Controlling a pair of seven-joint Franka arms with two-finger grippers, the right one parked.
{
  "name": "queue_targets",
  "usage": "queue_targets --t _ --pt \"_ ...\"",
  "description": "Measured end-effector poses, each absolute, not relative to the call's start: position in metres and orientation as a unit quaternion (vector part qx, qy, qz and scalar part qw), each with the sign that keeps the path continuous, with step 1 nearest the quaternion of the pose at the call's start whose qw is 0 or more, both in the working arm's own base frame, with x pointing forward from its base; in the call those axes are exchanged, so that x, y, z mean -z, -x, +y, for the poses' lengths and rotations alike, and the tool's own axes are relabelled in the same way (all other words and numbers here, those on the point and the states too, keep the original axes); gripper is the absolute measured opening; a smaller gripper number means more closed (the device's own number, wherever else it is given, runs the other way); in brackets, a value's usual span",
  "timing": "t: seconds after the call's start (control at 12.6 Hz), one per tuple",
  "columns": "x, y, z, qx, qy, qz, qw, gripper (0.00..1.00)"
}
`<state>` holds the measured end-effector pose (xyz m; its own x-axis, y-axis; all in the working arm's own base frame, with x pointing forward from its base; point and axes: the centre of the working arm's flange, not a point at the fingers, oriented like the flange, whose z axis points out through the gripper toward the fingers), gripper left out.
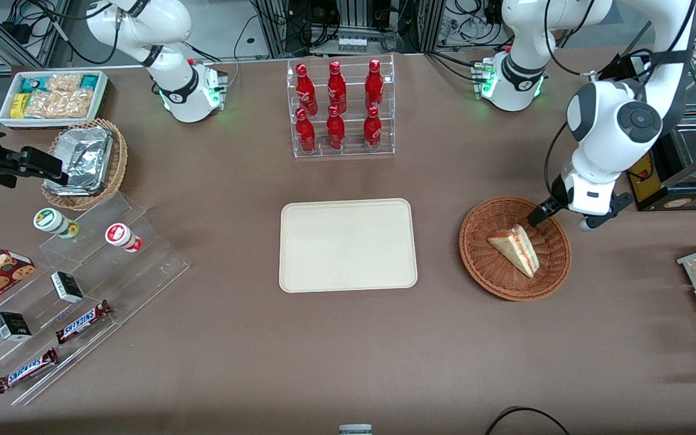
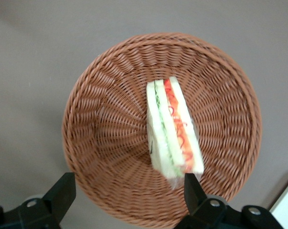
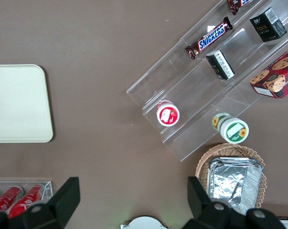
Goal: Place sandwich from basket to tray
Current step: 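Lower the open left gripper and close it on the sandwich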
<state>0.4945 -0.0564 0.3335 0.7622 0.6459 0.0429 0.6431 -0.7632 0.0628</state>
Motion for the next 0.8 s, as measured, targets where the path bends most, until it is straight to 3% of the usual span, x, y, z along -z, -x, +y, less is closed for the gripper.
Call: queue_targets --t 0.24,0.8 --pt "-0.321 -0.498 -0.065 -0.03 -0.911 0.409 0.027 1.0" --pt "-0.317 -0.516 -0.095 -0.029 -0.914 0.404 0.032 1.0"
